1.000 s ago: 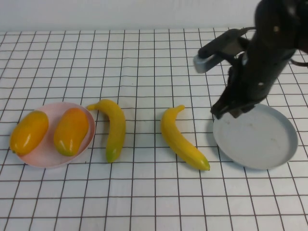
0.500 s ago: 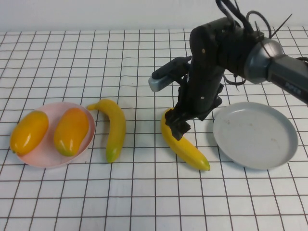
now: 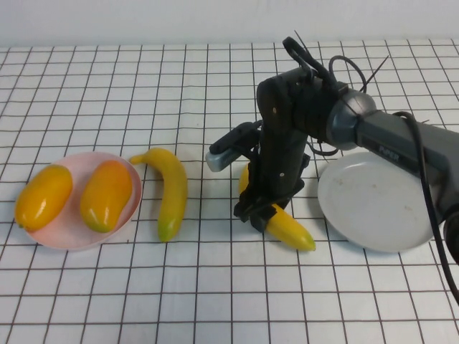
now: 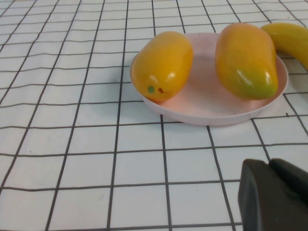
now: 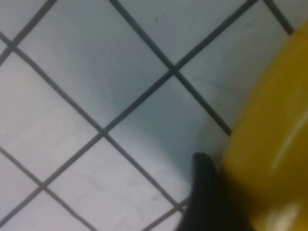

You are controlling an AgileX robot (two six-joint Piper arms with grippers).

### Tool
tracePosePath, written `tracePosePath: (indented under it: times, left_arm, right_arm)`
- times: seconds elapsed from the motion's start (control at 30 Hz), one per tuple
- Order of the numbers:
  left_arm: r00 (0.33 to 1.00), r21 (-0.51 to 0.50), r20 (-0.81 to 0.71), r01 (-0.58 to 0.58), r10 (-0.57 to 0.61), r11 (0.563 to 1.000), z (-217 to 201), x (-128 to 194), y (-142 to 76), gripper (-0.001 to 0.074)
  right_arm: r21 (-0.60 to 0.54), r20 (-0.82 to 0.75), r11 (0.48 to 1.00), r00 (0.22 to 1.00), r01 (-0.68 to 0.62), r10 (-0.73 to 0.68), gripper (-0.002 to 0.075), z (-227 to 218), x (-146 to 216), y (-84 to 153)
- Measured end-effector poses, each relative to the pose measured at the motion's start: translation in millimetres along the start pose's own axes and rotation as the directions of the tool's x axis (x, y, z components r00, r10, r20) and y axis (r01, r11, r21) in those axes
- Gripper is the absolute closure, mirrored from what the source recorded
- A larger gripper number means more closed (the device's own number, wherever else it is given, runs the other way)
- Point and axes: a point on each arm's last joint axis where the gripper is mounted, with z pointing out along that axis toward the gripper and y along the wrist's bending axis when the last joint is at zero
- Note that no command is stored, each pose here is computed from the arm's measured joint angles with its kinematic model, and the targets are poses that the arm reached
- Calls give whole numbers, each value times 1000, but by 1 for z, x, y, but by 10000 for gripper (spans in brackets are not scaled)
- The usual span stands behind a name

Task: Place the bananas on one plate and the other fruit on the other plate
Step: Put another type of fruit in the right plate

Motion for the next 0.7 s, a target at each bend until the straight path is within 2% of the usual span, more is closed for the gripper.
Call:
tracePosePath:
  times: [0.03,0.07,0.2,0.37,0.43,0.57,0.7]
  left_arm:
    - [1000,0,0,0,0,1000,0,0,0,738]
    - [1000,0,0,0,0,1000,0,0,0,738]
    - [1000,0,0,0,0,1000,0,0,0,738]
    - [1000,0,0,0,0,1000,0,0,0,738]
    - [1000,0,0,0,0,1000,0,0,0,738]
    - [1000,0,0,0,0,1000,0,0,0,738]
    - [1000,0,0,0,0,1000,0,0,0,738]
  right_arm:
    - [0,0,1000,1000,-4,4,396,0,0,0]
    - [0,2,1000,1000,-9,9,426,-1,0,0]
    - [19,51,1000,999,-7,7,417,-15,-6,-1]
    - [118,154,992,988,-47,29,417,-70,-1,-4]
    - [152,187,983,980,-100,71,417,-92,10,-13]
    - [129,160,962,962,-241,220,417,-108,56,-49]
    - [124,42,914,922,-387,384,417,-89,110,-95]
